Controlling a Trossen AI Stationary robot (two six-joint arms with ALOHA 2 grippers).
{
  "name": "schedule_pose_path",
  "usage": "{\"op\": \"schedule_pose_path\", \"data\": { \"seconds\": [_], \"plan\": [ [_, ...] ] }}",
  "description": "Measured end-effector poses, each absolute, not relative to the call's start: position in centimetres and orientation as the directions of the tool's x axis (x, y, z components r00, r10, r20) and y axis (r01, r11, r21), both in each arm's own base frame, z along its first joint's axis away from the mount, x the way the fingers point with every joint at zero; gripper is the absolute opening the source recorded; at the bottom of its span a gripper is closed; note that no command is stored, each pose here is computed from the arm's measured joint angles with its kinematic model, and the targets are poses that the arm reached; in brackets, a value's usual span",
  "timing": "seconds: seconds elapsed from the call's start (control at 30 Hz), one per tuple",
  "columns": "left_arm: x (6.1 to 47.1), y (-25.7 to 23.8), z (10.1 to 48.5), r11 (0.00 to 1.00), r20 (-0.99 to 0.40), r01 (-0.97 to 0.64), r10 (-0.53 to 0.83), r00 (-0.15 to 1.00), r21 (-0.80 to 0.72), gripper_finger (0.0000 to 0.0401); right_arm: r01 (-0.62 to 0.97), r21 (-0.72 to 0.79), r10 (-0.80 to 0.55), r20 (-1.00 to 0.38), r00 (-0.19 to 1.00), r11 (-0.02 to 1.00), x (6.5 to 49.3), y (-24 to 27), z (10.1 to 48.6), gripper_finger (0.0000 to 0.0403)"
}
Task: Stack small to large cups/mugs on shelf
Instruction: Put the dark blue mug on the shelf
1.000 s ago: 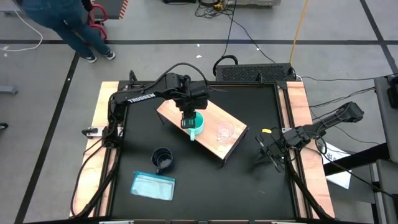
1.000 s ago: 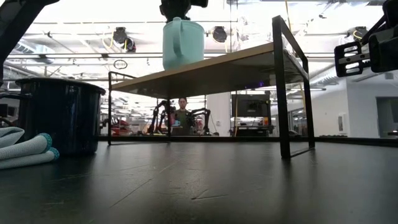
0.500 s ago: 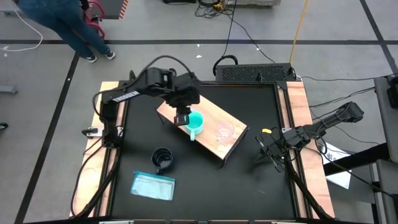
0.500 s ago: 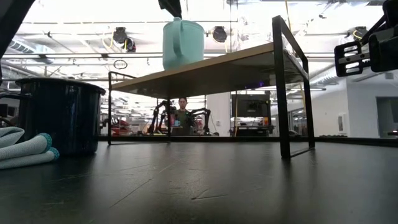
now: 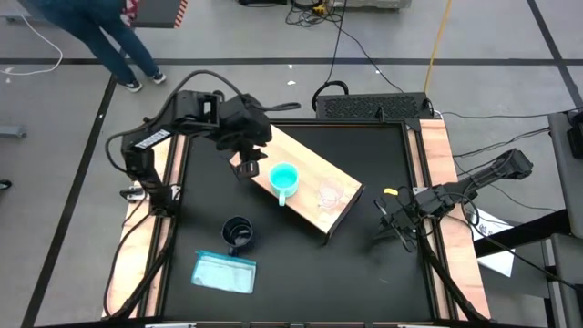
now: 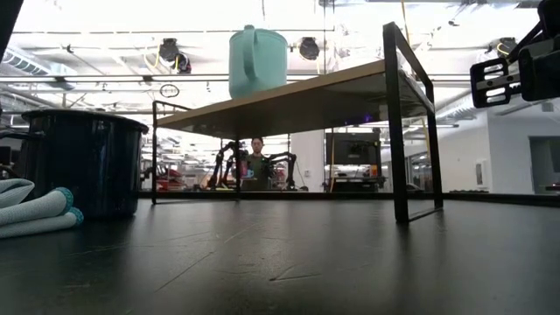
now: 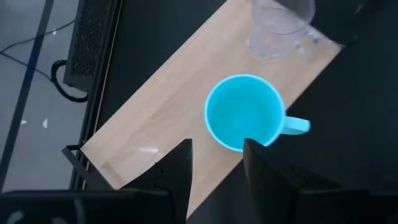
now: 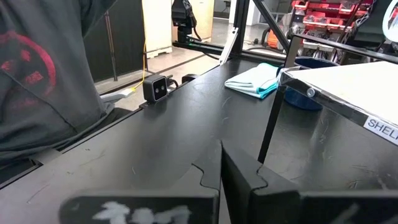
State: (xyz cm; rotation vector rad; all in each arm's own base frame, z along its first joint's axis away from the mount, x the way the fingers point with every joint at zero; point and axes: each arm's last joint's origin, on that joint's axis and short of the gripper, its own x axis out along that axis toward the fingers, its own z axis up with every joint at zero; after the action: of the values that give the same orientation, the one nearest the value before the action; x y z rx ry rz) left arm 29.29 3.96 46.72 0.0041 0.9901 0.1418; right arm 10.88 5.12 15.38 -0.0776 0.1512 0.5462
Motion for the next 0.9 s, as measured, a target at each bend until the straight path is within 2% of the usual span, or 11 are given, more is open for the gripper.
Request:
{"op": "schedule_pose_path", "data": {
  "seconds": [0.23,0.47,0.9],
  "plan": [
    [28.3,3.1,47.5,0.991,-0.815,-0.088,0.129,0.565,0.096,0.0107,-0.522,-0.033,0.511,-0.166,0.844,0.852,10.9,5.1,15.4,0.0000],
    [28.4,2.0,47.5,0.991,-0.816,0.020,0.098,0.570,0.133,0.0010,-0.523,-0.033,0.511,-0.166,0.843,0.852,10.9,5.1,15.4,0.0000],
    [28.4,1.7,47.5,0.991,-0.816,0.031,0.091,0.571,0.133,0.0001,-0.523,-0.033,0.511,-0.167,0.843,0.852,10.9,5.1,15.3,0.0000]
  ]
}}
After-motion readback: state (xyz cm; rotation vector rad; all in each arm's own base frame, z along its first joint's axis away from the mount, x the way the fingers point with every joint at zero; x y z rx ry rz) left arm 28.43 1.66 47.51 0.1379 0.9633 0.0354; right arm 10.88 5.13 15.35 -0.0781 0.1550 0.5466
